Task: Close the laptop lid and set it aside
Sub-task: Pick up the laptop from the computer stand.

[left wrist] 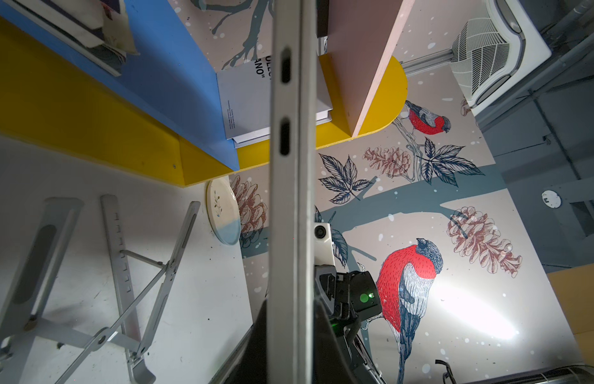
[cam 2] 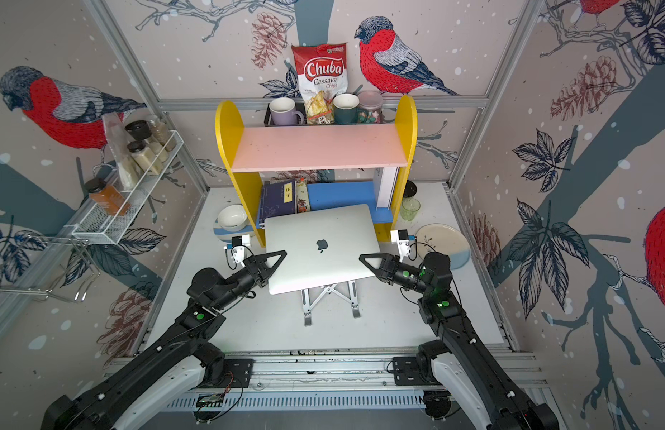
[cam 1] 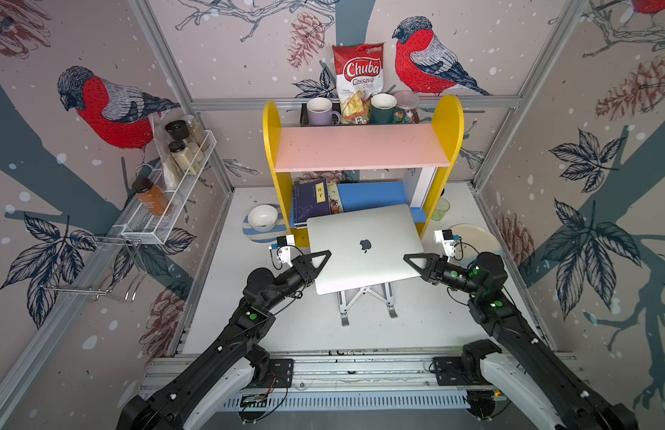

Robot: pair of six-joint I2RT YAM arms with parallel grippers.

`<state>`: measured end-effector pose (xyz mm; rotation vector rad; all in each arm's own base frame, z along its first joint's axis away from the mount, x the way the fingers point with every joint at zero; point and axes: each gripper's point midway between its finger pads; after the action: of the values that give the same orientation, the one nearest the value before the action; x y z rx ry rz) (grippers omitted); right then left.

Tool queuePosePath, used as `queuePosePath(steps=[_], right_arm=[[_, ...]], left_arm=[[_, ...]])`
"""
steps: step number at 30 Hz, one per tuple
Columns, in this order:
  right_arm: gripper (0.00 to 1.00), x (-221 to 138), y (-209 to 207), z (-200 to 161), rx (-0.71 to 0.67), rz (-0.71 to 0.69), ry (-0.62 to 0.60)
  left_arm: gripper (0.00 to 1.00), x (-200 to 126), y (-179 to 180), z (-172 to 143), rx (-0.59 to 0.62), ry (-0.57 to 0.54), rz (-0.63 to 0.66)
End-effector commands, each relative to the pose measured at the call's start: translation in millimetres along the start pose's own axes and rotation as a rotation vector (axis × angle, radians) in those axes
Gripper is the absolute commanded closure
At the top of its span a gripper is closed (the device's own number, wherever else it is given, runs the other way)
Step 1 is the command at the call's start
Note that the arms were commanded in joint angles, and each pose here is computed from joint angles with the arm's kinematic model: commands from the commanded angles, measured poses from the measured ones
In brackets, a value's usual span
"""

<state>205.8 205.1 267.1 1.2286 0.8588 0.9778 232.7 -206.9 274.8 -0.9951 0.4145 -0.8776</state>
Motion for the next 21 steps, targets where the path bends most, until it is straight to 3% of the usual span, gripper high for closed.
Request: queuePosePath(steps=[1, 3, 21], right_arm=[[0.94, -2, 33, -16, -0.094, 0.087, 0.088], [1.00, -4, 43, -14, -0.085, 0.102, 0.074], [1.00, -1, 142, 20, -0.042, 0.168, -0.034]], left_arm=[[1.00, 2, -17, 32, 0.074, -0.126, -0.010], [1.00, 4, -22, 35, 0.072, -0.122, -0.006], [1.00, 40, -107, 101, 0.066, -0.135, -0.022]])
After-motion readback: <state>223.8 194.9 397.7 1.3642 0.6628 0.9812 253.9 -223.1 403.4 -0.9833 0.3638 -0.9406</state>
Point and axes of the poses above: each gripper's point midway between its finger pads, its own x axis out along the fingers, its own y axis along the line the jaws close on, z = x × y, and after that the axes turned 14 degrees about x, right-handed
